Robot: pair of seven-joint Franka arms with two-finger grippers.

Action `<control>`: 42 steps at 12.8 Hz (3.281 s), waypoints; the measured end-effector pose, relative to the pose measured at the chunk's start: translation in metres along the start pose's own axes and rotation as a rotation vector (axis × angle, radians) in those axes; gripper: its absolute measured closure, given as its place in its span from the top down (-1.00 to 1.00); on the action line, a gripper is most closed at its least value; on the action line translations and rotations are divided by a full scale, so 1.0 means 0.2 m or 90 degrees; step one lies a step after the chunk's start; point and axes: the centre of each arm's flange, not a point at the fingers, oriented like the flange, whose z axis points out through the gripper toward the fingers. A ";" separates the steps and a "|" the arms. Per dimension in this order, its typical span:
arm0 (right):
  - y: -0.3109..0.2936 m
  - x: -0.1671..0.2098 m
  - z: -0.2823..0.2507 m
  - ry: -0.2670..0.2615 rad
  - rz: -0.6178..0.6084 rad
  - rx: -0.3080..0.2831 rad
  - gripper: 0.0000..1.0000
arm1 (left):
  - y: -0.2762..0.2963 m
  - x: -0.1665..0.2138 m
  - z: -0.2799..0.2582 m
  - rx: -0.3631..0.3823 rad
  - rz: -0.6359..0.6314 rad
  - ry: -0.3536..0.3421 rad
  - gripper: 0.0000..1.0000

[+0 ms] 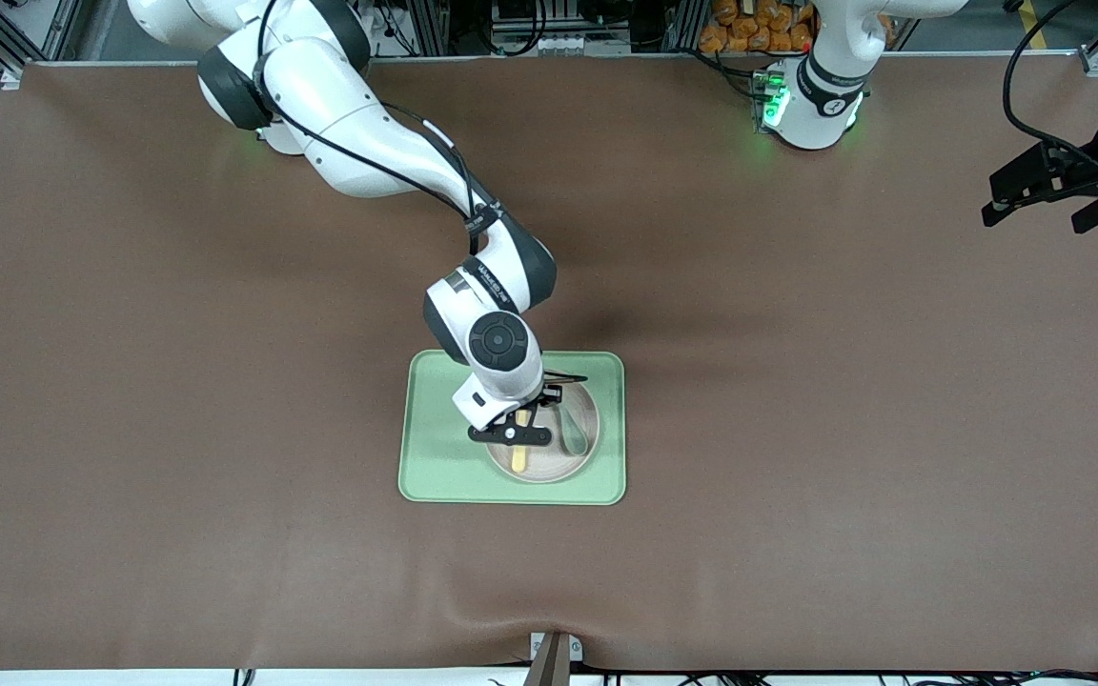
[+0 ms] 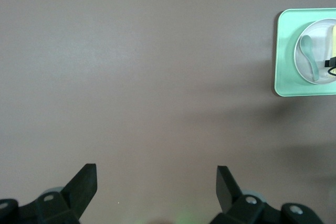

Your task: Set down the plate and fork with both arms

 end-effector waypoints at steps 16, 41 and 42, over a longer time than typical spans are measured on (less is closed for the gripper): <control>0.69 0.35 -0.07 -0.067 0.008 -0.021 -0.44 | 0.11 -0.02 0.01 0.001 0.028 -0.011 1.00; 1.91 0.37 -1.66 -0.032 0.052 0.015 1.00 | 0.09 -0.03 -0.01 0.038 0.053 -0.006 1.00; 1.98 0.33 -1.73 -0.025 0.049 0.018 1.00 | 0.09 -0.03 -0.01 0.038 0.053 -0.006 1.00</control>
